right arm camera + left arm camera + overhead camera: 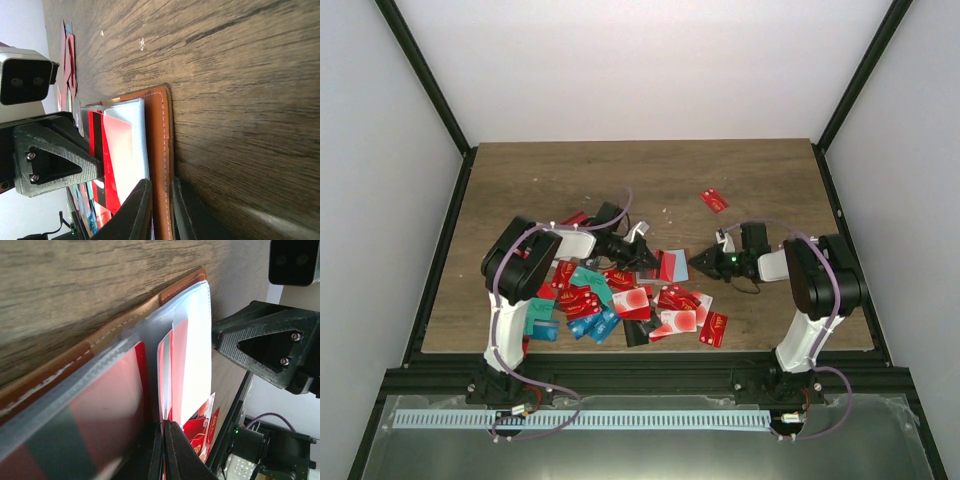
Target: Put the credit cards into the card holder
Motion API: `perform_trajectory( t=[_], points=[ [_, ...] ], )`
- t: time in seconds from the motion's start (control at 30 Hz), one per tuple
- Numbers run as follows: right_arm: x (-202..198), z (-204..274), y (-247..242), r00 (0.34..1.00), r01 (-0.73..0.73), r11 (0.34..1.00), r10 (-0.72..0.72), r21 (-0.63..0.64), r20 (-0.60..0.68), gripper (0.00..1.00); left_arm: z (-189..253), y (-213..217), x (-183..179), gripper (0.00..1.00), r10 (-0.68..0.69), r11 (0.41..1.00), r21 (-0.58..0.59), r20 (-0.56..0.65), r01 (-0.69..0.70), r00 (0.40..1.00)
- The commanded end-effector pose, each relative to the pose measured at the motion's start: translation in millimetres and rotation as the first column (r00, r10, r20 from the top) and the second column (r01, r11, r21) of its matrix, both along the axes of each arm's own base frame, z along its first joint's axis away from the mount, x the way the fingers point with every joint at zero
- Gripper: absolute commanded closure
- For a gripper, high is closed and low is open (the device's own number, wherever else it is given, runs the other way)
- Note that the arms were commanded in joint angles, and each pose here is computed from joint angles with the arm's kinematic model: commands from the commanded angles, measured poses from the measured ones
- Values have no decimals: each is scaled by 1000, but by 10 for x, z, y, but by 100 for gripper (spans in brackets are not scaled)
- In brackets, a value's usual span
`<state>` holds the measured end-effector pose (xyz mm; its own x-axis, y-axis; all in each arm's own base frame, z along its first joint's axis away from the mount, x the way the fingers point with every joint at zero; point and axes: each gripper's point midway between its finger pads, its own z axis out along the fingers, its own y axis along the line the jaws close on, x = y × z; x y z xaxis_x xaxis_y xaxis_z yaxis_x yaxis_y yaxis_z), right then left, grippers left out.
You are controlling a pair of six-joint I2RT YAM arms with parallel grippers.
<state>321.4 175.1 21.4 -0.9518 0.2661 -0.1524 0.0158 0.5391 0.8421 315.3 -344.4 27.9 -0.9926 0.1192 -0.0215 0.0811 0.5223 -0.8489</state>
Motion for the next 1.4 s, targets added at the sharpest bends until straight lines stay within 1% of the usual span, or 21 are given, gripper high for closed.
perform_trajectory(
  t=[0.0, 0.33, 0.47, 0.9, 1.17, 1.37],
  points=[
    [-240, -232, -16, 995, -14, 1000, 11, -25, -96, 86, -260, 74, -64, 96, 83, 995, 60, -80, -78, 993],
    [-311, -242, -31, 994, 2, 1000, -5, -28, -108, 91, -274, 15, 2, 96, 183, 983, 23, -117, -181, 976],
    [-362, -250, -30, 993, 8, 1000, -11, -26, -114, 93, -263, -11, 36, 96, 199, 980, 18, -115, -198, 973],
    [-371, -231, -11, 992, 34, 999, -35, -9, -120, 96, -266, -104, -101, 96, 159, 987, 32, -106, -157, 982],
    [-371, -222, 7, 992, 36, 999, -36, -1, -122, 96, -295, -190, -121, 96, 119, 991, 71, -76, -113, 990],
    [-347, -195, 19, 992, 36, 999, -35, 8, -118, 97, -323, -247, -128, 95, 106, 992, 72, -79, -100, 991]
  ],
)
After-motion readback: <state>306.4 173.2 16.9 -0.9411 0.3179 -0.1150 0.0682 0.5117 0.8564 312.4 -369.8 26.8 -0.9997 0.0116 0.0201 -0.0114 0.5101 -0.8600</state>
